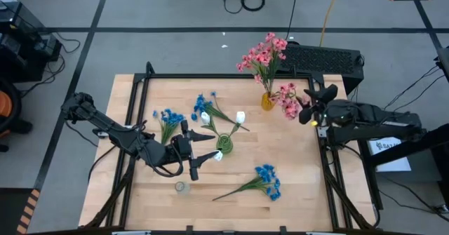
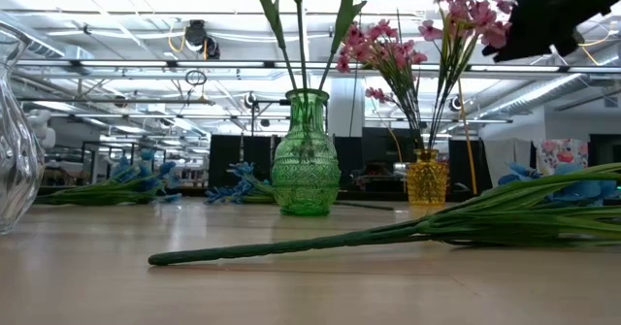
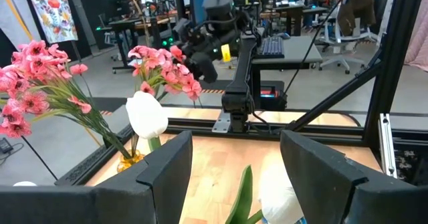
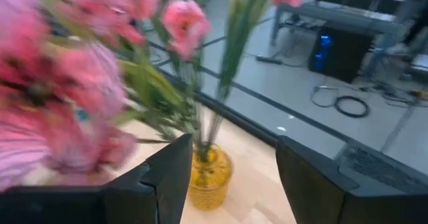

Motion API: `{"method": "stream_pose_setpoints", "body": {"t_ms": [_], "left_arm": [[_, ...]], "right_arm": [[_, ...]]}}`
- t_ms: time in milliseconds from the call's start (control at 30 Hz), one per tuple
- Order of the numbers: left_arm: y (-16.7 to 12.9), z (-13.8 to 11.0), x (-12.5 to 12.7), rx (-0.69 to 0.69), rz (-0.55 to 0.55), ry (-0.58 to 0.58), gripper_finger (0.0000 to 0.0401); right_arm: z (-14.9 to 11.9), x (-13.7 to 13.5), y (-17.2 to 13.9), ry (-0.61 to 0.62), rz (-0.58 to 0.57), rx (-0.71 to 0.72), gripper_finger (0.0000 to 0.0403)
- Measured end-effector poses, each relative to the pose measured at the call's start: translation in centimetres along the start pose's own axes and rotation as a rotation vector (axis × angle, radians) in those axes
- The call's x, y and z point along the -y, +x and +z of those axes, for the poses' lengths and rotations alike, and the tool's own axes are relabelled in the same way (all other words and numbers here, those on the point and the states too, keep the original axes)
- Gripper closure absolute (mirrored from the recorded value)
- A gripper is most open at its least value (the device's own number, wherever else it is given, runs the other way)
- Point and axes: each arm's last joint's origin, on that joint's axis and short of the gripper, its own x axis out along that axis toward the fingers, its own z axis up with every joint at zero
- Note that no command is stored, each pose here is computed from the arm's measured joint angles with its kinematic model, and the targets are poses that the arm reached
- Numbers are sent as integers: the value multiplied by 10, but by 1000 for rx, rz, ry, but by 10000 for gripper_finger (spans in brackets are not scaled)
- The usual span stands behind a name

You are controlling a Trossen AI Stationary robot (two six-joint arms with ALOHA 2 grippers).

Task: Sort flowers into vase by color
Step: Put the bottom blue flowers into the transparent vase

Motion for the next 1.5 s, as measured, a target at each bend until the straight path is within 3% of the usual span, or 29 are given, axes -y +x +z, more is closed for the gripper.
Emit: {"method": "stream_pose_setpoints", "body": {"t_ms": [233, 533, 633, 767, 933, 1133, 1500], "left_arm": [[0, 0, 0, 0, 0, 0, 166], [0, 0, 0, 0, 0, 0, 166], [0, 0, 0, 0, 0, 1, 166], [0, 0, 0, 0, 0, 0, 166], [-1, 1, 1, 10, -12, 5, 166], [-19, 17, 21, 156, -160, 70, 166], [-29, 13, 49, 138, -222, 60, 167]], "right_arm": [[16, 1, -9, -11, 68, 25, 195], [66, 9, -35, 34, 145, 237, 195], [79, 7, -43, 34, 273, 302, 195], [88, 0, -49, 24, 536, 376, 195], [89, -17, -41, 24, 723, 314, 195], [79, -55, -17, -106, 771, 171, 195], [60, -109, -9, -286, 745, 130, 195]]}}
